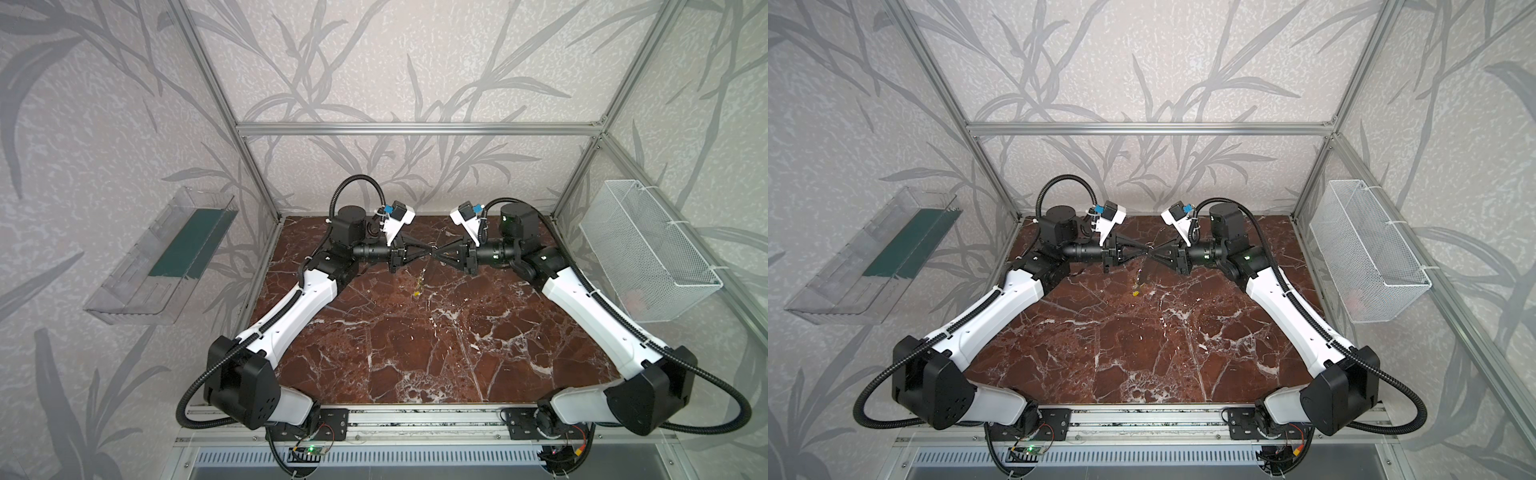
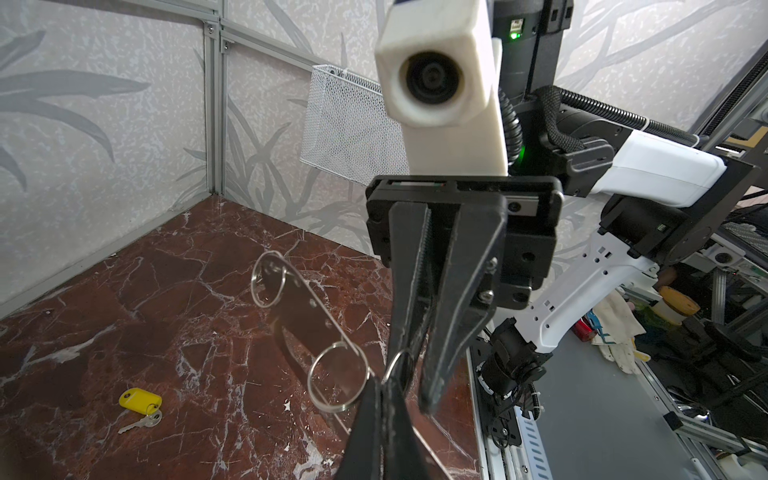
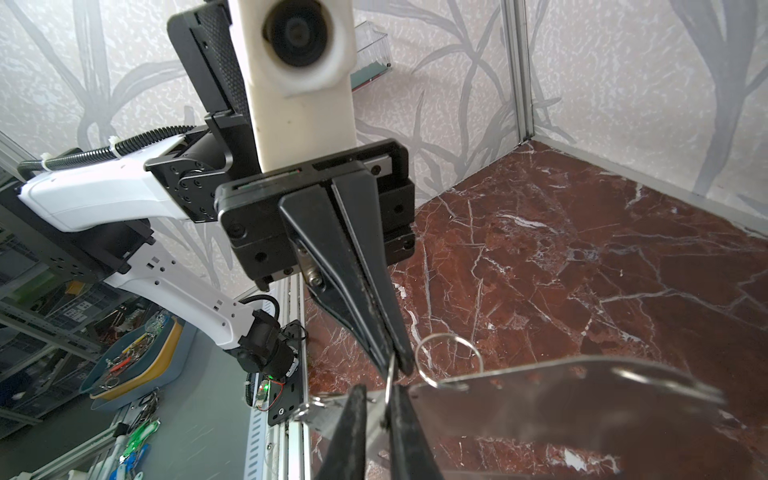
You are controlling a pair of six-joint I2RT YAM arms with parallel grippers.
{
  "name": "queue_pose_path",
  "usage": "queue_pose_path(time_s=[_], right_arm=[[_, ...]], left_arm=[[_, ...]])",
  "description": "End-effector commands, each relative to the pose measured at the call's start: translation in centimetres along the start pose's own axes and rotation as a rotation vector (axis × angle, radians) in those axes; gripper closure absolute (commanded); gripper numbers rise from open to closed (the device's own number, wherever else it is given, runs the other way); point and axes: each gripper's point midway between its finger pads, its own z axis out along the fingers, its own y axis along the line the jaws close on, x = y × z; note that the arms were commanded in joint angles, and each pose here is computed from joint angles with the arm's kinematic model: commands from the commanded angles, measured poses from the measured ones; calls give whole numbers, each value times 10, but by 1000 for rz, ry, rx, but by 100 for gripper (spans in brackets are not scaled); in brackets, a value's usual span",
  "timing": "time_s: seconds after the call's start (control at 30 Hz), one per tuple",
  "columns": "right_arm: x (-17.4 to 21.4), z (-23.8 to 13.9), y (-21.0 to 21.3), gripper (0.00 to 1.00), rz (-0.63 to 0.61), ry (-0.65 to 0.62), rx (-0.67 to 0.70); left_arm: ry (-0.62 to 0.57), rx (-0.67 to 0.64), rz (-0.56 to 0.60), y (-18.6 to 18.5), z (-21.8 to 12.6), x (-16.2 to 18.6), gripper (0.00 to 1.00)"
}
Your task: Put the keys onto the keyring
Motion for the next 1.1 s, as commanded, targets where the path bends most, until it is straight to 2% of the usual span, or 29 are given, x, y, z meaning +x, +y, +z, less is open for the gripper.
queue_pose_path(time_s=[0.0, 0.27, 0.6, 0.63, 0.67, 0.7, 0.8, 0.93, 1.07], right_arm=[[-15, -6, 22, 90, -54, -45, -56], [-14, -6, 21, 100, -57, -50, -47], [-14, -7, 13, 100, -62, -56, 5], [-14, -7, 11, 100, -63, -58, 15], [-14, -8, 9, 100, -67, -61, 28], [-14, -8, 9, 100, -72, -64, 35], [-14, -10, 6, 100, -78, -71, 55], [-15, -10, 5, 100, -83, -78, 65], [-16, -11, 3, 100, -88, -81, 84]], left_arm=[[-25, -22, 42, 4, -2, -11, 100], [-22, -23, 40, 6, -1, -10, 100], [-36, -39, 41, 6, -4, -17, 100], [-45, -52, 35, 8, -5, -20, 94], [-61, -73, 23, 10, -8, -25, 80], [-80, -92, 14, 14, -13, -30, 72], [-137, -138, 5, 19, -26, -44, 63], [-193, -188, 6, 24, -40, -53, 59], [-188, -213, 4, 27, -42, -48, 58]])
